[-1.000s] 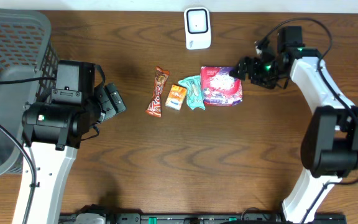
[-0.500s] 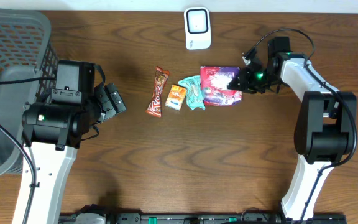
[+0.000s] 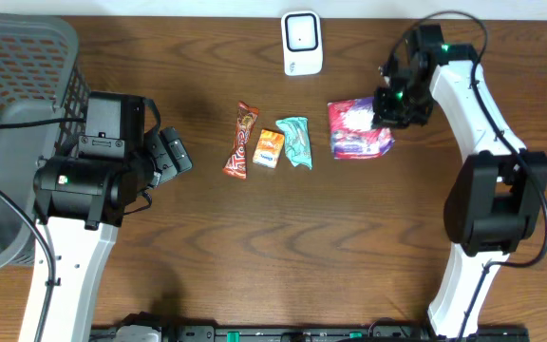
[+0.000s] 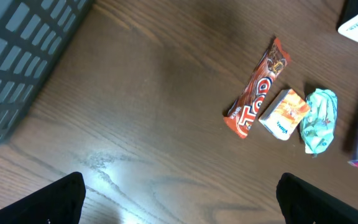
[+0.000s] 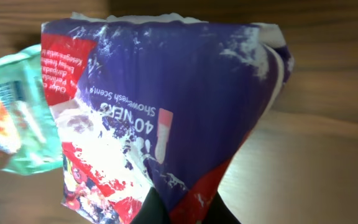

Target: Scan the item barcode

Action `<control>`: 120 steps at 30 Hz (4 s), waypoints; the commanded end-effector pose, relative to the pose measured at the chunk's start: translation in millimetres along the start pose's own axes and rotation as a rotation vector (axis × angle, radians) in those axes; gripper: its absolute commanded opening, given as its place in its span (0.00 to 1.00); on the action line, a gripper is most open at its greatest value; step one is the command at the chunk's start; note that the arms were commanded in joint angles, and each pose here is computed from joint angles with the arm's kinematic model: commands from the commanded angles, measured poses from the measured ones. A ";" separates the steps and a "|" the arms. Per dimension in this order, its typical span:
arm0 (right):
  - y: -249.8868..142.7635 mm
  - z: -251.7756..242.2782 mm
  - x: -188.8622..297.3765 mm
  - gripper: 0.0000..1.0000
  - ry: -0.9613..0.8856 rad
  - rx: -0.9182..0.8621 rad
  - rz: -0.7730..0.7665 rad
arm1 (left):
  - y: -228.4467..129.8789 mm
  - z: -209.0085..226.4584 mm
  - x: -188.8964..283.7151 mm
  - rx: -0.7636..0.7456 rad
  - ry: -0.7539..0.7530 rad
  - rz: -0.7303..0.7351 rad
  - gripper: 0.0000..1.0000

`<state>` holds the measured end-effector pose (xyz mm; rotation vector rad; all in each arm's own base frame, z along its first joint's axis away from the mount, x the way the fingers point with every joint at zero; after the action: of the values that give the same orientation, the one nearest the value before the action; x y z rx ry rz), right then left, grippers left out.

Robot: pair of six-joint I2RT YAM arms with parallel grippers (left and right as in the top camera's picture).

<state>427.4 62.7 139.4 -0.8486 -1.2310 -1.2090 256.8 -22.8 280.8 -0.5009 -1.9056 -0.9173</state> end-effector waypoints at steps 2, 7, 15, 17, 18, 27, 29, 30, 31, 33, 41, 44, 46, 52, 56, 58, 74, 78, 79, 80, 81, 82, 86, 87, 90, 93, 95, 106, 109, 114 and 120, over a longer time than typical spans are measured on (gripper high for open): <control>3.5 -16.0 56.8 0.01 -0.540 -0.053 -0.051 | 3.7 0.6 4.4 0.011 -0.002 -0.023 0.98; -3.7 -9.7 67.9 0.01 -0.877 -0.040 -0.044 | 3.7 0.6 4.4 0.010 -0.002 -0.023 0.98; -5.3 19.0 29.3 0.01 -0.878 0.052 -0.049 | 3.7 0.6 4.4 0.010 -0.002 -0.023 0.98; -4.6 30.5 18.4 0.01 -0.871 0.079 -0.068 | 3.7 0.6 4.4 0.011 -0.002 -0.023 0.98; -4.4 35.5 14.8 0.02 -0.868 0.091 -0.076 | 3.7 0.6 4.4 0.011 -0.002 -0.023 0.98; -7.8 95.3 -16.1 0.41 -0.773 0.213 -0.134 | 3.7 0.6 4.4 0.011 -0.002 -0.023 0.98; -8.7 110.5 -22.2 0.50 -0.714 0.233 -0.143 | 3.7 0.6 4.4 0.011 -0.002 -0.023 0.98; -9.1 120.3 -26.0 0.54 -0.674 0.244 -0.149 | 3.7 0.6 4.4 0.010 -0.002 -0.023 0.98; -8.9 128.7 -29.1 0.56 -0.635 0.253 -0.157 | 3.7 0.6 4.4 0.010 -0.002 -0.023 0.98; -7.3 144.8 -34.9 0.58 -0.549 0.264 -0.175 | 3.7 0.6 4.4 0.010 -0.002 -0.023 0.98; 7.4 173.5 -20.4 0.61 -0.338 0.258 -0.217 | 3.7 0.6 4.4 0.011 -0.002 -0.023 0.98; 16.1 175.0 -0.4 0.66 -0.298 0.250 -0.233 | 3.7 0.6 4.4 0.011 -0.002 -0.023 0.98; 21.3 176.3 11.9 0.73 -0.266 0.261 -0.243 | 3.7 0.6 4.4 0.011 -0.002 -0.023 0.98; 29.8 160.1 34.9 0.83 -0.253 0.246 -0.250 | 3.7 0.6 4.4 0.011 -0.002 -0.023 0.98; 29.4 131.6 34.6 0.80 -0.273 0.198 -0.213 | 3.7 0.6 4.4 0.010 -0.002 -0.023 0.98; 28.5 126.4 32.9 0.68 -0.179 0.172 -0.190 | 3.7 0.6 4.4 0.010 -0.002 -0.022 0.98; 23.7 171.0 -8.9 0.06 0.006 0.309 -0.115 | 3.7 0.6 4.4 0.011 -0.002 -0.023 0.98; 22.0 172.7 -36.1 0.01 -0.037 0.288 -0.068 | 3.7 0.6 4.4 0.010 -0.002 -0.023 0.98; 22.0 171.9 -42.5 0.01 -0.039 0.286 -0.057 | 3.7 0.6 4.4 0.011 -0.002 -0.023 0.98; 21.7 170.5 -48.9 0.01 -0.042 0.284 -0.044 | 3.7 0.6 4.4 0.011 -0.002 -0.022 0.98; 21.5 167.8 -54.1 0.01 -0.053 0.280 -0.033 | 3.7 0.6 4.4 0.010 -0.002 -0.023 0.98; 21.3 162.9 -59.0 0.01 -0.074 0.264 -0.021 | 3.7 0.6 4.4 0.011 -0.002 -0.023 0.98; 21.0 145.7 -68.8 0.01 -0.144 0.219 0.006 | 3.7 0.6 4.4 0.010 -0.002 -0.023 0.98; 20.8 141.0 -69.3 0.01 -0.165 0.206 0.010 | 3.7 0.6 4.4 0.011 -0.002 -0.023 0.98; 21.7 128.5 -64.9 0.01 -0.222 0.176 0.009 | 3.7 0.6 4.4 0.011 -0.002 -0.023 0.98; 20.7 120.7 -60.0 0.01 -0.240 0.163 0.015 | 3.7 0.6 4.4 0.011 -0.002 -0.023 0.98; 19.7 118.0 -57.9 0.01 -0.241 0.157 0.021 | 3.7 0.6 4.4 0.011 -0.002 -0.023 0.98; 18.6 117.5 -56.9 0.02 -0.230 0.152 0.028 | 3.7 0.6 4.4 0.011 -0.002 -0.023 0.98; 17.7 125.4 -58.5 0.05 -0.176 0.165 0.032 | 3.7 0.6 4.4 0.011 -0.002 -0.023 0.98; 22.6 134.3 -39.4 0.05 -0.121 0.165 -0.004 | 3.7 0.6 4.4 0.011 -0.002 -0.022 0.98; 37.2 124.8 13.8 0.17 -0.155 0.143 -0.135 | 3.7 0.6 4.4 0.011 -0.002 -0.022 0.98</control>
<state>423.6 198.5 122.5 -0.8383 -1.4169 -1.0353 256.8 -22.8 280.8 -0.5009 -1.9056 -0.9173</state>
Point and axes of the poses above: each gripper's point midway between its finger pads, its own x axis back along the fingers, its own z axis along the line the jaws close on, y = z × x, the point moved 5 cm from there along x, back along the fingers, and after that the axes turned 14 degrees about x, right-handed, at the moved point
